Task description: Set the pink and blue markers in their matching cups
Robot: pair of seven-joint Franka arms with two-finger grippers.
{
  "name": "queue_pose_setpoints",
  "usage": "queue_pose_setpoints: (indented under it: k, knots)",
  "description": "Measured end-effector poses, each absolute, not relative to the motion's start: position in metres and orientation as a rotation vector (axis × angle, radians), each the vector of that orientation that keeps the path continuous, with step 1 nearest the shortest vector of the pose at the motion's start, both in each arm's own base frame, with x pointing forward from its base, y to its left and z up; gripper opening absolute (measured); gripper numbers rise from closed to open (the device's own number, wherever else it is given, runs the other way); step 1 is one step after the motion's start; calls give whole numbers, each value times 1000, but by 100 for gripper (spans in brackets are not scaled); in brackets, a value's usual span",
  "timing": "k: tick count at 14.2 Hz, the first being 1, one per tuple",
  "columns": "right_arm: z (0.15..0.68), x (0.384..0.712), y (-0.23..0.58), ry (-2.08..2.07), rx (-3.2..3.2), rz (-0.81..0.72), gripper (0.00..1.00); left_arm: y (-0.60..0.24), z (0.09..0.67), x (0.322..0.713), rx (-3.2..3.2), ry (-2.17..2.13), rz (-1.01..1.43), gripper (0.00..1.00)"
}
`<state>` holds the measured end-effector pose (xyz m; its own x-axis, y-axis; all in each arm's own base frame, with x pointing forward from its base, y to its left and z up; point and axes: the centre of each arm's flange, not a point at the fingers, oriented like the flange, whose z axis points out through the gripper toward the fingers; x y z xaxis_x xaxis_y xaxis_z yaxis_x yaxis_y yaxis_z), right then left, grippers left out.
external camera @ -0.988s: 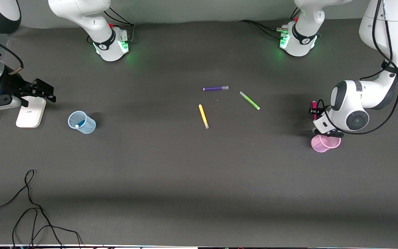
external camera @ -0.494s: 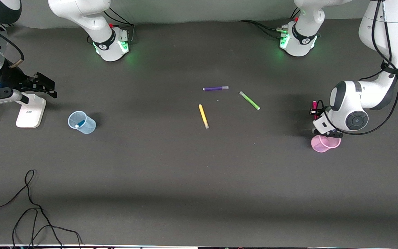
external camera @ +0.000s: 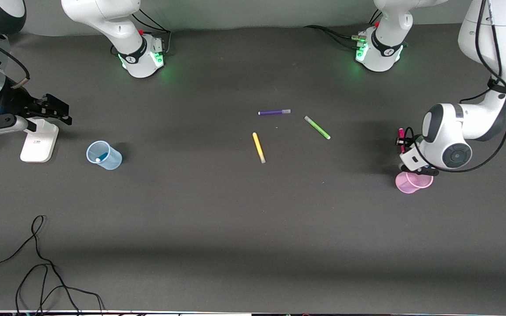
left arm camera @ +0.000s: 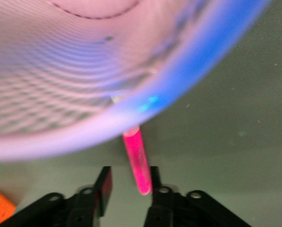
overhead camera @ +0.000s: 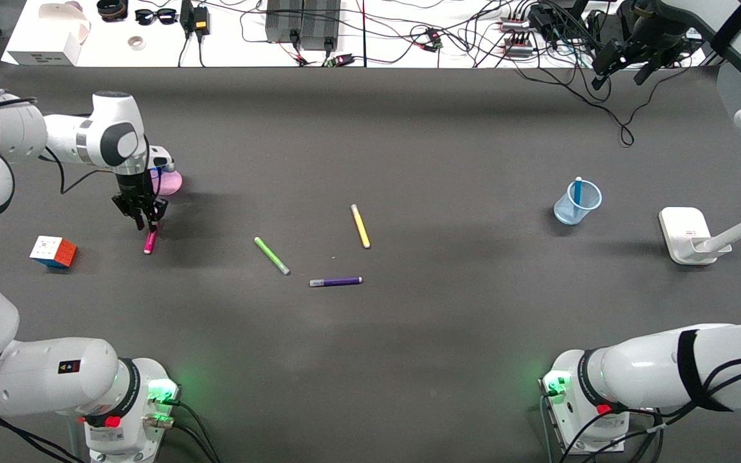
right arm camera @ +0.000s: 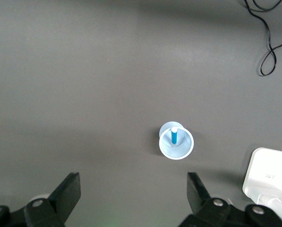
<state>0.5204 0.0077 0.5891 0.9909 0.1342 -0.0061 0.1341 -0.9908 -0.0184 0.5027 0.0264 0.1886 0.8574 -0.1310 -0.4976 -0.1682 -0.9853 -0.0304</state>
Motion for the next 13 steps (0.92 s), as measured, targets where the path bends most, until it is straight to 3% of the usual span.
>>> queue_pose_setpoints:
  k: [5, 8, 13]
  knots:
    - [590, 521, 8, -211, -3117, 9, 100, 34, 270, 521, -2982, 245, 580, 99]
    - [597, 521, 1, -191, -3117, -13, 100, 33, 280, 504, -3001, 261, 433, 100]
    - [601, 521, -5, -175, -3117, -27, 100, 33, 244, 471, -3036, 273, 250, 100]
